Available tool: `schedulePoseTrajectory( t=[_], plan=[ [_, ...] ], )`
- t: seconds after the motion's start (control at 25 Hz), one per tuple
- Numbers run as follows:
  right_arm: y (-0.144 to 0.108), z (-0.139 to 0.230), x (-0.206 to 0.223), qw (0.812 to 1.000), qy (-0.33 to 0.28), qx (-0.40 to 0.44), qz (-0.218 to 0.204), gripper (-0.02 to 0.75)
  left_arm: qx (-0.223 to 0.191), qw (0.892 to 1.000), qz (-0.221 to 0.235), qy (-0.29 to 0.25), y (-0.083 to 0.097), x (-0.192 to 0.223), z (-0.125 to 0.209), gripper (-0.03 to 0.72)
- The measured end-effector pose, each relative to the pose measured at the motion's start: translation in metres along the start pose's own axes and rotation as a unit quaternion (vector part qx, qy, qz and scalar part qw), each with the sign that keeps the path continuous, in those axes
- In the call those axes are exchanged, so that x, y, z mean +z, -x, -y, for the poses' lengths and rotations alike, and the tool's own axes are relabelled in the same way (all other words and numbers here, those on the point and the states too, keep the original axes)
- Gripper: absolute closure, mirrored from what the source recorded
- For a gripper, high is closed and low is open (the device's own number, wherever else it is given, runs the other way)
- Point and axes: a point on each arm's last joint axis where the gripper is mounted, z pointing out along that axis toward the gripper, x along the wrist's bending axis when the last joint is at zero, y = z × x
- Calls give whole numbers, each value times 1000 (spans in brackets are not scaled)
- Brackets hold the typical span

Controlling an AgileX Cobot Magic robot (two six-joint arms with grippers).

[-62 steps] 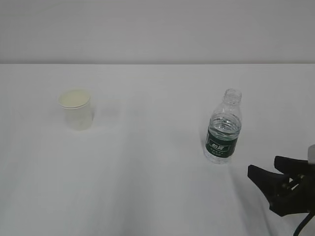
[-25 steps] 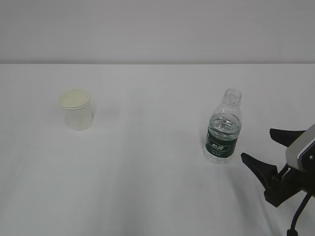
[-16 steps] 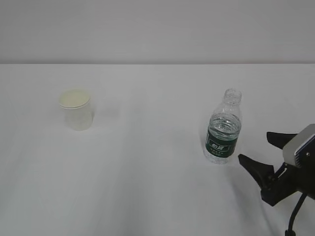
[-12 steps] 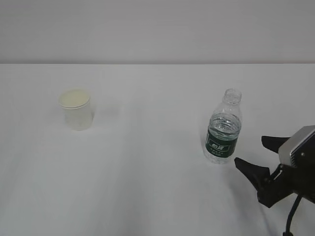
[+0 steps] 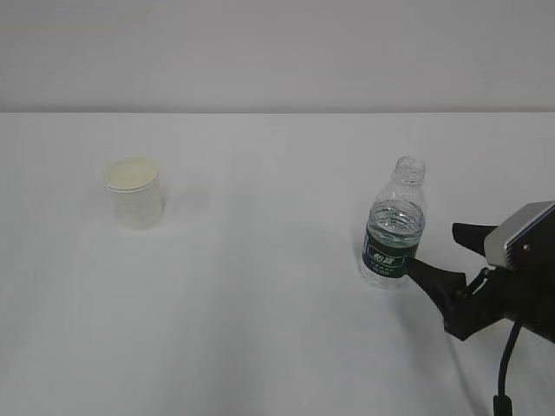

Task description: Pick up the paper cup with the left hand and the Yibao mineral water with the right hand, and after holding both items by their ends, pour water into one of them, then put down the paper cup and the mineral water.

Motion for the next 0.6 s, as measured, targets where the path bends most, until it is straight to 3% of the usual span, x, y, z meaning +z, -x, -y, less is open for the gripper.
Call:
schedulePoseTrajectory(
  t=[0.36, 0.6],
  plan=[
    [2, 10, 13, 996, -15, 83, -8, 104, 0, 1000, 0, 1, 0, 0, 0, 216],
    [1, 18, 22, 995, -25, 89, -25, 104, 0, 1000, 0, 2, 0, 0, 0, 216]
  ],
)
